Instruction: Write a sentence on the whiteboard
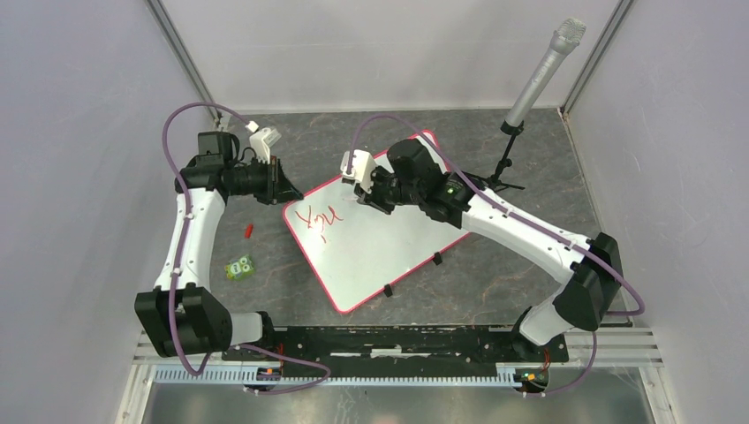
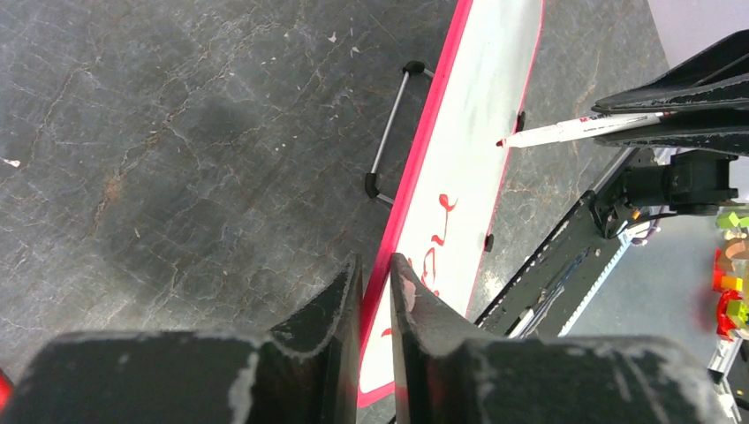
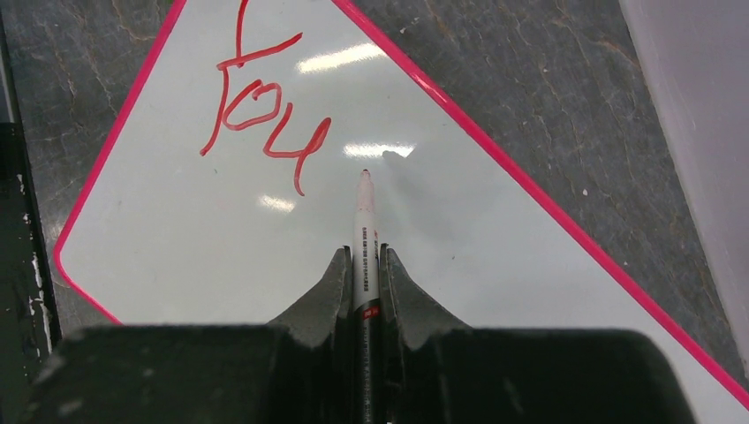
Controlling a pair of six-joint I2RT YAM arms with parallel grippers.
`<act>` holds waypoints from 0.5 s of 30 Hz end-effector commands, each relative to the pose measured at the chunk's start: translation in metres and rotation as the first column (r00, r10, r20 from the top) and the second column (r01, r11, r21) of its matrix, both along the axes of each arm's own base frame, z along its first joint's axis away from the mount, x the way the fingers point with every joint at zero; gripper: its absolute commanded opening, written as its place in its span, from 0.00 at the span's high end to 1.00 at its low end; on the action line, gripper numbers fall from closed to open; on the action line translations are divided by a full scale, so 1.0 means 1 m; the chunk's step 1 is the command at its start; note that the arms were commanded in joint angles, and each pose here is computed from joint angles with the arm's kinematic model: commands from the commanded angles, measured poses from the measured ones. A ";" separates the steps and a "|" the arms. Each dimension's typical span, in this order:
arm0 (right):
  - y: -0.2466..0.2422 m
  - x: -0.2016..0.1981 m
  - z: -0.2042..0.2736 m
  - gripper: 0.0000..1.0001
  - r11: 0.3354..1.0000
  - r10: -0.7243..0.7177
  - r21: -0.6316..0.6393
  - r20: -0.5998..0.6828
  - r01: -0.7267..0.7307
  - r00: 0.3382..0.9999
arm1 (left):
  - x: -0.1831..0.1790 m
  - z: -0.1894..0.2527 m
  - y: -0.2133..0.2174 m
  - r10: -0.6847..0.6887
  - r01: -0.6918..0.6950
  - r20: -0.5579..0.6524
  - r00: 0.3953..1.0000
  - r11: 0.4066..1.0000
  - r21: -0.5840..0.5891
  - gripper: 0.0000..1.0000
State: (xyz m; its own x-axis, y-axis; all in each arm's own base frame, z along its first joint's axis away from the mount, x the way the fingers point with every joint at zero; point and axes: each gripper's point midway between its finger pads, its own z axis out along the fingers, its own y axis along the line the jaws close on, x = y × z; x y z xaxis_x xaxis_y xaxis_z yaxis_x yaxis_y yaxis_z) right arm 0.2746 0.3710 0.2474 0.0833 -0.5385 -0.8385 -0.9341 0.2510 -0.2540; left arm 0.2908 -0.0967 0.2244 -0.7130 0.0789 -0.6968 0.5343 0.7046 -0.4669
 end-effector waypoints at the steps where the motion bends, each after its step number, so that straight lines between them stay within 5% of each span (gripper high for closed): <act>1: 0.008 -0.005 0.028 1.00 0.995 0.023 0.097 0.025 -0.025 0.999 | -0.004 0.015 -0.004 -0.019 0.019 0.012 1.000 1.000 -0.010 0.74; 6: 0.009 -0.002 0.024 1.00 0.996 0.017 0.088 0.021 -0.019 1.000 | -0.007 0.015 -0.005 -0.019 0.019 0.014 1.000 1.000 -0.009 0.66; 15: -0.002 0.015 0.004 1.00 0.998 -0.051 0.027 0.020 0.051 0.998 | -0.009 0.013 -0.006 -0.030 0.030 0.017 0.999 0.999 -0.012 0.67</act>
